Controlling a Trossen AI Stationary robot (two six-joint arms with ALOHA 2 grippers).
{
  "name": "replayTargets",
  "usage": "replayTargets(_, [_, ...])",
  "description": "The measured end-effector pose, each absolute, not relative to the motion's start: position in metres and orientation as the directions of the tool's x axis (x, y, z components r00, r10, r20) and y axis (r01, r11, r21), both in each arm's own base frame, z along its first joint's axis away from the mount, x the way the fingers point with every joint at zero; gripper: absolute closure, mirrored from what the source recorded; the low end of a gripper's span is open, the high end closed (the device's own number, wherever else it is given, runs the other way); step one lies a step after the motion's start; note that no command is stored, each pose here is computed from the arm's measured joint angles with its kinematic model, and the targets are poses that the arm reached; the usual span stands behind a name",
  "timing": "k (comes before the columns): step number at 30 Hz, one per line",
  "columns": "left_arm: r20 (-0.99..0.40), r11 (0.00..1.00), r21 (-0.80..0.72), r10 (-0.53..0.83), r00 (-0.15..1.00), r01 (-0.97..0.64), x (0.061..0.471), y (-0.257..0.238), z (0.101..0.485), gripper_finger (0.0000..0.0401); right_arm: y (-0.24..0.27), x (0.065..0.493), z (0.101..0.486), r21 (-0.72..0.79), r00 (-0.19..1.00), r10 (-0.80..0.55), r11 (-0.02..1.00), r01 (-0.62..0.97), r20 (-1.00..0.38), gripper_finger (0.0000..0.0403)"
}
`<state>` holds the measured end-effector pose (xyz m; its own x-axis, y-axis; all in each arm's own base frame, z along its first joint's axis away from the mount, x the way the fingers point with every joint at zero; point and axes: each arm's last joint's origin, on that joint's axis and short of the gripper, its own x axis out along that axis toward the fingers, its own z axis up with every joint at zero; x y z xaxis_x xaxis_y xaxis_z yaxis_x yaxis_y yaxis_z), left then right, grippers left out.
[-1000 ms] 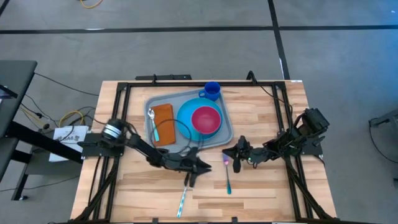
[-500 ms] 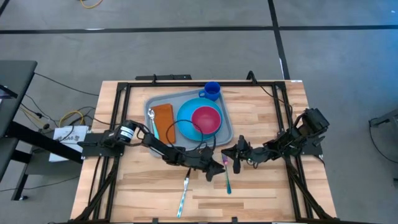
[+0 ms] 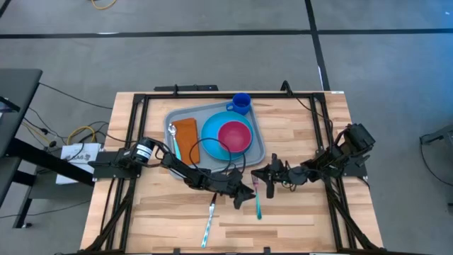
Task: Set up tray
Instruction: Put the purple fork on the brown napkin on the gray tray
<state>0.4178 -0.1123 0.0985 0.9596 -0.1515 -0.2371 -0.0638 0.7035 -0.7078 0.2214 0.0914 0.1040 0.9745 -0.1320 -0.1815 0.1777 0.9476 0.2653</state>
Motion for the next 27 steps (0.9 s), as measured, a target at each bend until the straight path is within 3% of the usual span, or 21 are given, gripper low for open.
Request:
replayTargets(8, [-0.275,0.725,-0.683,-0.145,0.95,-0.087,0.417,-0.112,0.095,0.025,0.1,0.219,0.11,0.239,0.987,-0.093,0.963,0.123,-0.132,0.0402])
replayTargets(16, [-0.245,0.76,-0.644,-0.097,0.965,-0.087,0.419,-0.104,0.097,0.025,0.1,0.22,0.116,0.245,0.993,-0.084,0.964,0.1,-0.077,0.0402])
replayTargets(27, [-0.176,0.77,-0.638,-0.132,0.975,-0.01,0.422,-0.104,0.104,0.025,0.108,0.234,0.123,0.21,0.996,-0.059,0.975,0.072,-0.066,0.0402])
